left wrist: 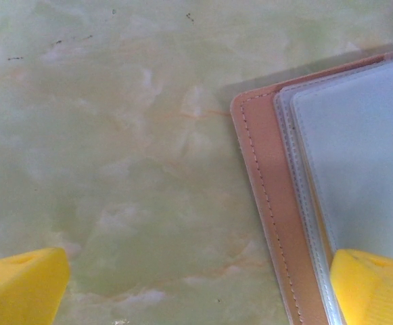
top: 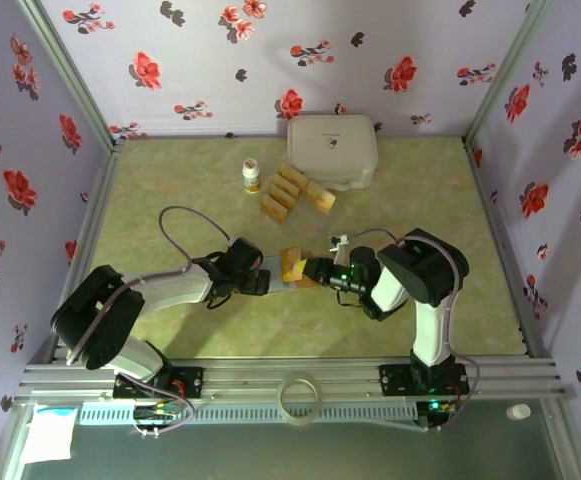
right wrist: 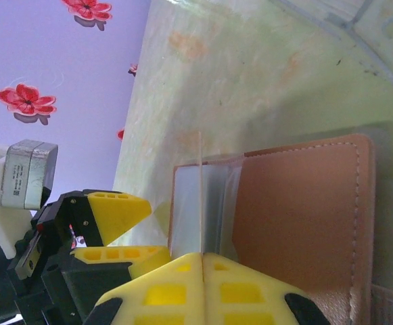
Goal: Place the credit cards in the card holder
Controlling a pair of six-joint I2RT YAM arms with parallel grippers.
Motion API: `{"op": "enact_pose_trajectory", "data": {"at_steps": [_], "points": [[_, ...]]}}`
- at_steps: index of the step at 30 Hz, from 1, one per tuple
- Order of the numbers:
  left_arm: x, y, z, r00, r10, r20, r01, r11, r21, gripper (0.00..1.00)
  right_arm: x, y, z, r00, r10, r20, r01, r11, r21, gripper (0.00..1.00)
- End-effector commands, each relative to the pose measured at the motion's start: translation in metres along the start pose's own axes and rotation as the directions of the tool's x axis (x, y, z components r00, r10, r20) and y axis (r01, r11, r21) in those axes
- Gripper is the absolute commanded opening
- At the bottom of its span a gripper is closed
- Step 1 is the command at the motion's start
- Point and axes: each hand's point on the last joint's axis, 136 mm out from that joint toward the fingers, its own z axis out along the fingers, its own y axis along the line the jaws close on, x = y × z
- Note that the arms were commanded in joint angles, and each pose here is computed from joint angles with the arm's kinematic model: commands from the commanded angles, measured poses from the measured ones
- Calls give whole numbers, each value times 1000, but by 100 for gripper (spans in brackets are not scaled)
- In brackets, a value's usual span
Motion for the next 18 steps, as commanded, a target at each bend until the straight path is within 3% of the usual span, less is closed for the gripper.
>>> {"op": "enact_pose_trajectory", "data": {"at_steps": [1, 18], "points": [[11, 4, 3, 1000, 9, -27, -10, 1000, -15, 100, 7, -6, -4, 1000, 2, -15, -2, 1000, 6, 0], [0, 0, -7, 1000, 12, -4, -12, 1000, -1, 100, -3, -4, -5, 1000, 9, 14, -9, 1000, 4, 0]]}}
